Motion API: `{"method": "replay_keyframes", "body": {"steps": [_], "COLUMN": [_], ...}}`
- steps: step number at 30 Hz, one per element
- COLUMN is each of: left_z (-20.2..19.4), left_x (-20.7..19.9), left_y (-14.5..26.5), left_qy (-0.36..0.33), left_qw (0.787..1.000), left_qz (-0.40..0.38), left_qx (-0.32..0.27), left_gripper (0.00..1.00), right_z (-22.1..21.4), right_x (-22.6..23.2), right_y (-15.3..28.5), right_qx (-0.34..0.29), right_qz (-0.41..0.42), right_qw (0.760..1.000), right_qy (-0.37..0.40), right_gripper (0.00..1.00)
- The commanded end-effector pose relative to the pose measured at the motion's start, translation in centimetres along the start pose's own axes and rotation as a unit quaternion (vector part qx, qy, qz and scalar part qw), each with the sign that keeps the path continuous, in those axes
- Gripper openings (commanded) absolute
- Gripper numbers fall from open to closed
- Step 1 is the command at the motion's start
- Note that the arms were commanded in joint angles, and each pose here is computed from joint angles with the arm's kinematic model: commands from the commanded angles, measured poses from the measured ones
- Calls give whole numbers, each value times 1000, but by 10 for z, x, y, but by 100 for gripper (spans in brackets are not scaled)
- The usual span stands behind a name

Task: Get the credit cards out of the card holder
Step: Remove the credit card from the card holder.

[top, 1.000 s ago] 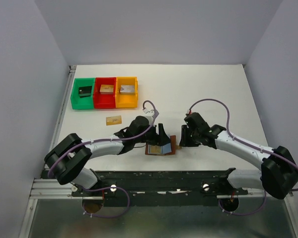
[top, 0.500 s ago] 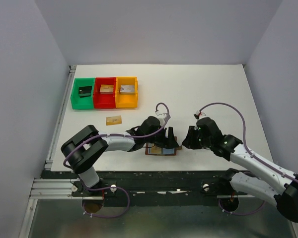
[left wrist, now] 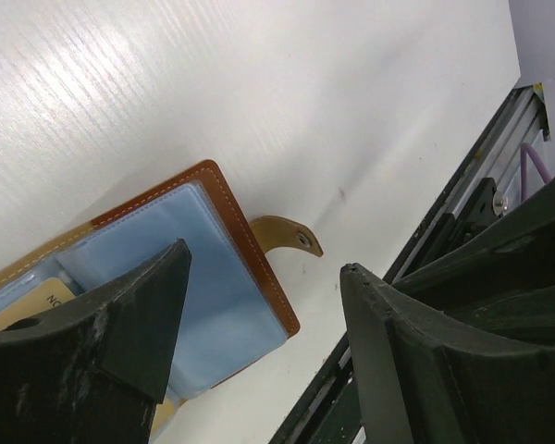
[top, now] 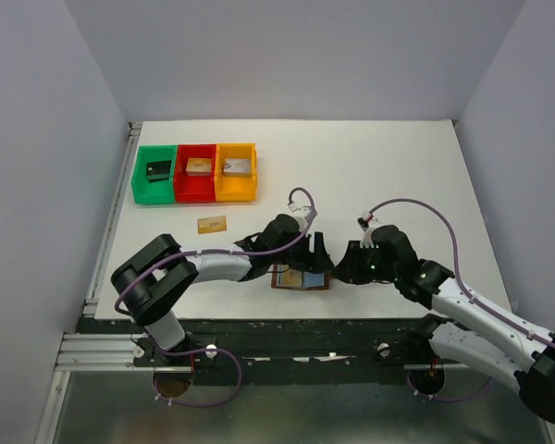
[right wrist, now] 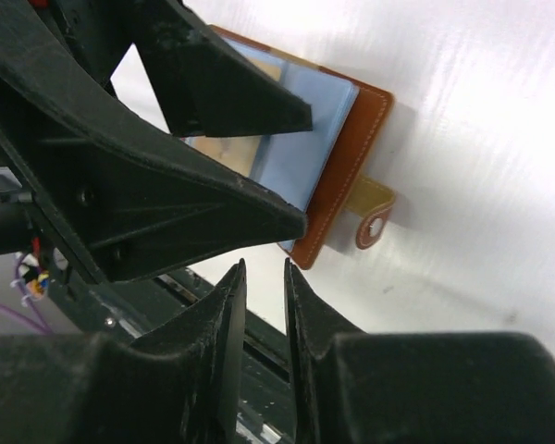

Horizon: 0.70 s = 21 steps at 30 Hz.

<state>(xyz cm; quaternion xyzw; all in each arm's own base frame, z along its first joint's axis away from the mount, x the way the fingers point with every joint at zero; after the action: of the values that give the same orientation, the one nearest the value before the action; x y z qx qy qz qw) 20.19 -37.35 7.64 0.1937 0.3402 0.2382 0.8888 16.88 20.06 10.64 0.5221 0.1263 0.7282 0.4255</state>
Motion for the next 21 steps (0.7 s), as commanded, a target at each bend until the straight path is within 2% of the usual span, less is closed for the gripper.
{"method": "replay_keyframes", "body": {"steps": [1, 6, 13, 21], "left_z": [11, 7, 3, 27], "left_x": [3, 8, 13, 14], "left_y": [10, 7, -6, 24], "left_qy": [-4, 2, 23, 24], "left_qw": [999, 999, 999, 996], "left_qz": [26, 34, 42, 65], "left_qx": [-27, -17, 0, -62], "left_gripper": [78, 78, 78, 80], "right_z": [-11, -19, -20, -17], "right_x": [15, 16, 16, 24], "right_y": [-7, -16, -21, -26], "right_qx": [31, 37, 36, 39], "right_qz": [52, 63, 61, 65], "right_qw": [998, 997, 997, 997], "right_qy": [-12, -26, -33, -34], "right_gripper": [28, 24, 24, 24]}}
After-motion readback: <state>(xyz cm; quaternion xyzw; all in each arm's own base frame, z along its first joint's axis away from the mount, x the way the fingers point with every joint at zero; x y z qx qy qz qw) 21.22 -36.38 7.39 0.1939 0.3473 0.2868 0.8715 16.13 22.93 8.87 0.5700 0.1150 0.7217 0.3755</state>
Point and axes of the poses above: each gripper's point midway between its finger pads, its own y axis back along the fingers, its own x axis along the line the jaws close on, z = x × y, the point moved 1 cm from there along y, back along the fingers, and after that the axes turned 14 degrees about -y, right-handed, at the moved point
